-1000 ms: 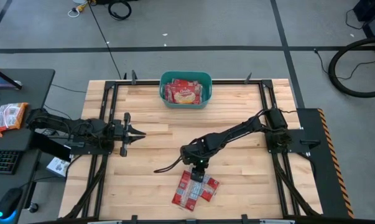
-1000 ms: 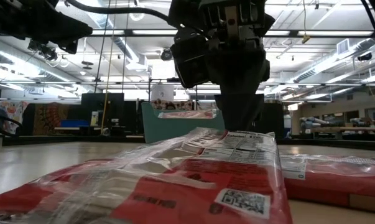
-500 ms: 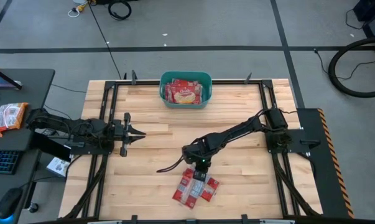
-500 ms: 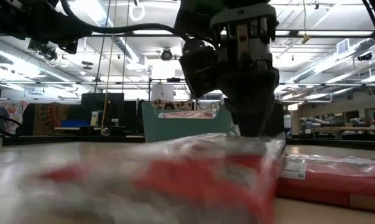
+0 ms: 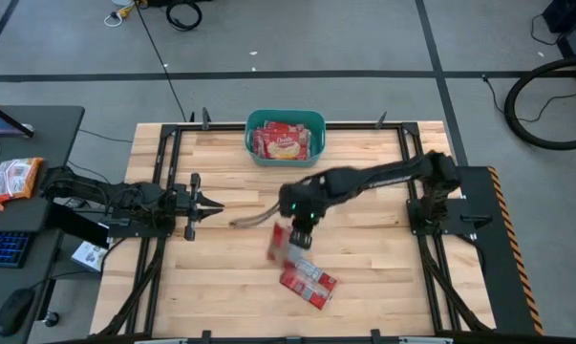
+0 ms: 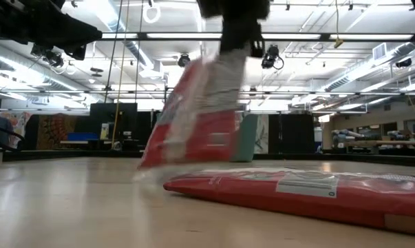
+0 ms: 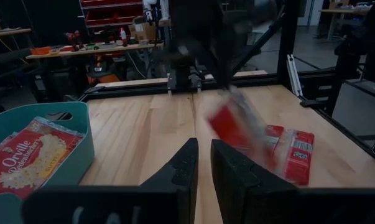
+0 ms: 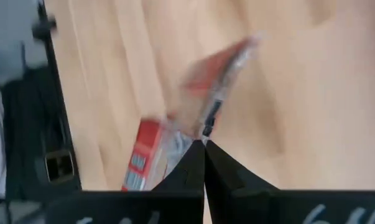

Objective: Sort popcorn bags into baskets
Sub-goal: Put the popcorn bag into the green bin

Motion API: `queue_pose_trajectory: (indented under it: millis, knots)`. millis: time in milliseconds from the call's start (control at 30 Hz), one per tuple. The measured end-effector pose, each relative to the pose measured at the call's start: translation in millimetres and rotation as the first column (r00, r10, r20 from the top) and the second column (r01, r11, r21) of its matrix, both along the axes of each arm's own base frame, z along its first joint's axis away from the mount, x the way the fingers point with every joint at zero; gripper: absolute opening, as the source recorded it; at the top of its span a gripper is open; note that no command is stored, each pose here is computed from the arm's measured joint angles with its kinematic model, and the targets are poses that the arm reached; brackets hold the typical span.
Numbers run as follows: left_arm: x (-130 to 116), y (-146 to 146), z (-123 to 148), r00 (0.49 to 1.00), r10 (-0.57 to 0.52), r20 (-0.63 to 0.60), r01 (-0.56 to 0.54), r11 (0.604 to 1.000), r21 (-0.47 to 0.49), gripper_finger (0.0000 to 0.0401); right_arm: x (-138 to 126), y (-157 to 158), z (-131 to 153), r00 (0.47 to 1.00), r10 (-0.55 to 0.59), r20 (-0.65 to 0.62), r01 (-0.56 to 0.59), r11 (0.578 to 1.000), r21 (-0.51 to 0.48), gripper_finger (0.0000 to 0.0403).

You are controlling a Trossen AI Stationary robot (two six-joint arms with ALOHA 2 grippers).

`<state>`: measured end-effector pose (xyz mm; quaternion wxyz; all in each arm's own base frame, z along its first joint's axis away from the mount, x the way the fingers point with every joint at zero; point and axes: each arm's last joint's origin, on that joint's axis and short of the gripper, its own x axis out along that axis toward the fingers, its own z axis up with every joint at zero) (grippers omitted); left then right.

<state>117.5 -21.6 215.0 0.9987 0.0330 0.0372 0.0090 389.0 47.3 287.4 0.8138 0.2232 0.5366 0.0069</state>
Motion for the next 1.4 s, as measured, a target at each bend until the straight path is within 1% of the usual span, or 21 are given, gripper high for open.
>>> queue_pose_trajectory:
  millis: [67, 167, 300, 367, 467, 533, 633, 800, 867, 967, 1033, 1167, 1300, 1400]
  knots:
    - [0, 0, 0, 1.0, 0.0, 0.0, 0.0, 1.0, 0.0, 0.0048, -4, -11, 17, 0.998, -0.041, 0.053, 0.043, 0.999, -0.03, 0.0003]
    - [0, 0, 0, 1.0, 0.0, 0.0, 0.0, 1.0, 0.0, 0.0048, -15, -33, 39, 0.983, -0.135, 0.128, 0.147, 0.985, -0.087, 0.0003]
    - [0, 0, 0, 1.0, 0.0, 0.0, 0.0, 1.0, 0.0, 0.0048, -33, -65, 66, 0.936, -0.271, 0.226, 0.309, 0.939, -0.152, 0.0003]
    - [0, 0, 0, 1.0, 0.0, 0.001, 0.0, 1.0, 0.0, 0.0048, -42, -79, 78, 0.912, -0.304, 0.276, 0.358, 0.917, -0.176, 0.0003]
    - [0, 0, 0, 1.0, 0.0, 0.001, 0.0, 1.0, 0.0, 0.0048, -58, -98, 95, 0.875, -0.344, 0.34, 0.433, 0.872, -0.23, 0.0003]
    - [0, 0, 0, 1.0, 0.0, 0.001, 0.0, 1.0, 0.0, 0.0048, -67, -110, 102, 0.861, -0.352, 0.367, 0.46, 0.846, -0.268, 0.0003]
    - [0, 0, 0, 1.0, 0.0, 0.001, 0.0, 1.0, 0.0, 0.0048, -76, -128, 107, 0.853, -0.358, 0.38, 0.481, 0.822, -0.305, 0.0003]
    - [0, 0, 0, 1.0, 0.0, 0.0, 0.0, 1.0, 0.0, 0.0048, -85, -153, 105, 0.87, -0.354, 0.344, 0.469, 0.81, -0.352, 0.0003]
    - [0, 0, 0, 1.0, 0.0, -0.003, 0.0, 1.0, 0.001, 0.0048, -88, -162, 105, 0.867, -0.361, 0.343, 0.477, 0.798, -0.368, 0.0003]
    - [0, 0, -1, 1.0, 0.0, -0.006, 0.0, 1.0, 0.002, 0.0048, -92, -175, 106, 0.857, -0.37, 0.359, 0.494, 0.787, -0.369, 0.0003]
    - [0, 0, -1, 1.0, -0.001, -0.006, 0.001, 1.0, 0.006, 0.0048, -89, -185, 102, 0.856, -0.373, 0.357, 0.495, 0.79, -0.362, 0.0003]
    - [0, 0, -1, 1.0, -0.001, -0.007, 0.001, 1.0, 0.019, 0.0048, -72, -205, 77, 0.883, -0.357, 0.304, 0.453, 0.815, -0.36, 0.0003]
    - [0, 0, -1, 1.0, -0.001, -0.007, 0.001, 1.0, 0.019, 0.0048, -44, -224, 47, 0.899, -0.308, 0.31, 0.403, 0.859, -0.315, 0.0003]
    - [0, 0, -1, 1.0, -0.001, -0.007, 0.001, 1.0, 0.018, 0.0048, -23, -234, 23, 0.905, -0.271, 0.327, 0.368, 0.884, -0.288, 0.0003]
